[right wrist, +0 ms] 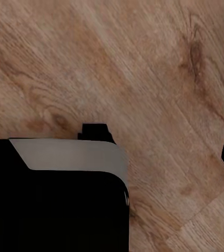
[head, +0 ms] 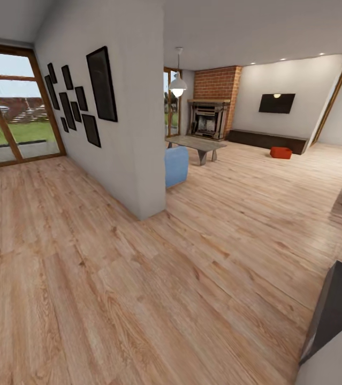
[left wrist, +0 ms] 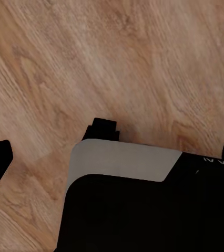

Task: Move the two storage containers from the living room to the garage. In the garage, place one container on the floor and stack the other container on top of it (either order is fine).

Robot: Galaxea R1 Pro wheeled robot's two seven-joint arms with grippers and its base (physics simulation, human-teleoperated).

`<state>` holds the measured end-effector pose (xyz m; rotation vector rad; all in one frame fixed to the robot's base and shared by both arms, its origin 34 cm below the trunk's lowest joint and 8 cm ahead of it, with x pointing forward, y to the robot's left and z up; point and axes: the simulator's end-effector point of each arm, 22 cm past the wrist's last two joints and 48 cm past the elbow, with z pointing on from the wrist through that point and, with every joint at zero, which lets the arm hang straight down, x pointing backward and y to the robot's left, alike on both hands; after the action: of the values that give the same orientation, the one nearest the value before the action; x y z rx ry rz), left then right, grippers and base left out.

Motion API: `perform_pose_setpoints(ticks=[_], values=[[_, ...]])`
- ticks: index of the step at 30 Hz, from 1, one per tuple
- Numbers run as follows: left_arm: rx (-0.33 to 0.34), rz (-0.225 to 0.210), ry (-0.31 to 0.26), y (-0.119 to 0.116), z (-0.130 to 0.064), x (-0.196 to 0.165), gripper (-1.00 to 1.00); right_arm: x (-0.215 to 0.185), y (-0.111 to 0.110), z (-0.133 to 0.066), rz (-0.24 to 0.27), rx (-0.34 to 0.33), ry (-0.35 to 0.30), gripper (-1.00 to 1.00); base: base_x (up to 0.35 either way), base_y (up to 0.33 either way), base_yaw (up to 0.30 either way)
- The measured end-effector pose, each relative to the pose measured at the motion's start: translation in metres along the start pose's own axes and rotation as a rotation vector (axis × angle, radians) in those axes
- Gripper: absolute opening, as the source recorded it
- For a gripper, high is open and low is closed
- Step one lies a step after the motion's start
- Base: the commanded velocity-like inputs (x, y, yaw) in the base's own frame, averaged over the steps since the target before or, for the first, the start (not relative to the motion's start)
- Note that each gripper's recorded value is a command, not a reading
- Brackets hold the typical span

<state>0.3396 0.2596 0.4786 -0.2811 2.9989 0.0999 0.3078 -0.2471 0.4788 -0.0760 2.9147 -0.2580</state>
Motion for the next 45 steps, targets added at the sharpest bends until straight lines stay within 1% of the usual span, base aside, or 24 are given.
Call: perform_pose_setpoints(ticks=[13,17,21,41,43,45], values=[[0.001,0.001,0.001,-0.001,0.000,0.000,1.00,0.000,0.000,0.000,0.002,0.000,-0.001,1.00,0.320,0.000,0.000],[0.000,0.000,0.000,0.000,0.000,0.000,1.00,-0.001,0.000,0.000,-0.011,-0.002,-0.004,1.00,0.320,0.000,0.000],[0.000,0.002,0.000,0.000,0.000,0.000,1.00,-0.004,-0.002,0.001,0.002,0.000,-0.002,1.00,0.320,0.000,0.000],[-0.002,0.002,-0.001,0.001,0.000,0.000,1.00,-0.011,-0.002,0.002,0.007,-0.004,-0.007,1.00,0.320,0.000,0.000],[-0.002,0.003,-0.001,0.001,0.000,0.000,1.00,-0.010,0.003,0.001,0.012,-0.009,-0.006,1.00,0.320,0.000,0.000],[-0.002,0.003,-0.001,0.001,0.000,0.000,1.00,-0.004,0.002,0.000,0.009,-0.006,0.002,1.00,0.320,0.000,0.000]])
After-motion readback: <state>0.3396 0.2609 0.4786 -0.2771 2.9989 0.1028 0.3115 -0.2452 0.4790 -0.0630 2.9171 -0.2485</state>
